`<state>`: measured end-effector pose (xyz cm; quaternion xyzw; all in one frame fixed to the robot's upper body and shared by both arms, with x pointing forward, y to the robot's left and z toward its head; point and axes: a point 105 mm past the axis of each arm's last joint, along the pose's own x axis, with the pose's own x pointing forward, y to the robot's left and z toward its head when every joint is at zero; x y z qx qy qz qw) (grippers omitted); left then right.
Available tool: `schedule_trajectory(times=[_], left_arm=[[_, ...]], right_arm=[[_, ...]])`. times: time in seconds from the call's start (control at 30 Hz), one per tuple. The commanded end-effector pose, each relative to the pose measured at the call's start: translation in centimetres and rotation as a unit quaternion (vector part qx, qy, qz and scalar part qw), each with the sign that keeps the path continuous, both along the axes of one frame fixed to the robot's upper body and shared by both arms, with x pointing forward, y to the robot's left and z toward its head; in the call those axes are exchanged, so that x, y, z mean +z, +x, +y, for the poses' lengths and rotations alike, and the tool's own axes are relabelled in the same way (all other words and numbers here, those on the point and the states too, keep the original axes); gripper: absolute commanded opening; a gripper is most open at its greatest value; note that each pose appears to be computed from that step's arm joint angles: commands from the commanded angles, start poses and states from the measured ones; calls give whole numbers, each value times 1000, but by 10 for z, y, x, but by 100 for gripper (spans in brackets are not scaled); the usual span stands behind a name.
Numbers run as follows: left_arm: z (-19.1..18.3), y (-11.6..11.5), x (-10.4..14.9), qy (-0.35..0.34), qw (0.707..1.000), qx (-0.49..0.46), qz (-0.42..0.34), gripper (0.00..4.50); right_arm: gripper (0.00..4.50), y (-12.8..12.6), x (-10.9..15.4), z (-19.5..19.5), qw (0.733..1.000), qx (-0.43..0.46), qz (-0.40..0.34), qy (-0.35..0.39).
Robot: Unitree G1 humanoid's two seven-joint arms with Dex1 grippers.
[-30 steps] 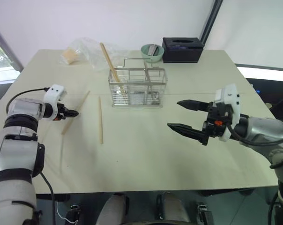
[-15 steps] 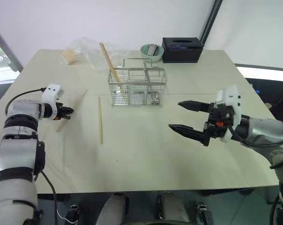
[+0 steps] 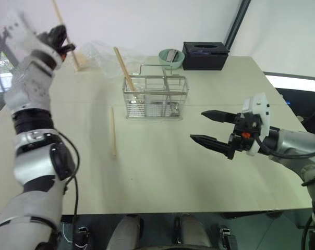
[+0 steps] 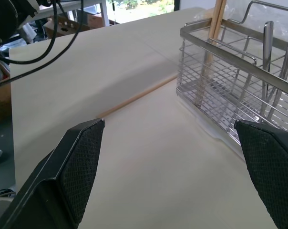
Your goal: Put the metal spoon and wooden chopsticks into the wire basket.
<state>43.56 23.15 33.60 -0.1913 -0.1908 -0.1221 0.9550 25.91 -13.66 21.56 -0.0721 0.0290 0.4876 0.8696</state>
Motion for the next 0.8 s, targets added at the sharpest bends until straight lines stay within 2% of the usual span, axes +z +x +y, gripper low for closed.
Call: schedule_trajectory(times=[0.03, 0.2, 0.63, 0.8], left_arm=[[-35, -10, 27, 9, 998, -43, -48, 4], [-75, -4, 5, 18, 995, -94, -32, 4], [-105, 6, -42, 29, 992, -122, -20, 4], [-123, 7, -58, 61, 989, -131, -22, 4]], right_arm=[[450, -1, 13, -1, 1000, -6, -23, 8], [450, -2, 13, -5, 999, -22, -23, 10], [450, -5, 12, -13, 997, -68, -22, 31], [450, -4, 16, -16, 996, -77, -25, 32]])
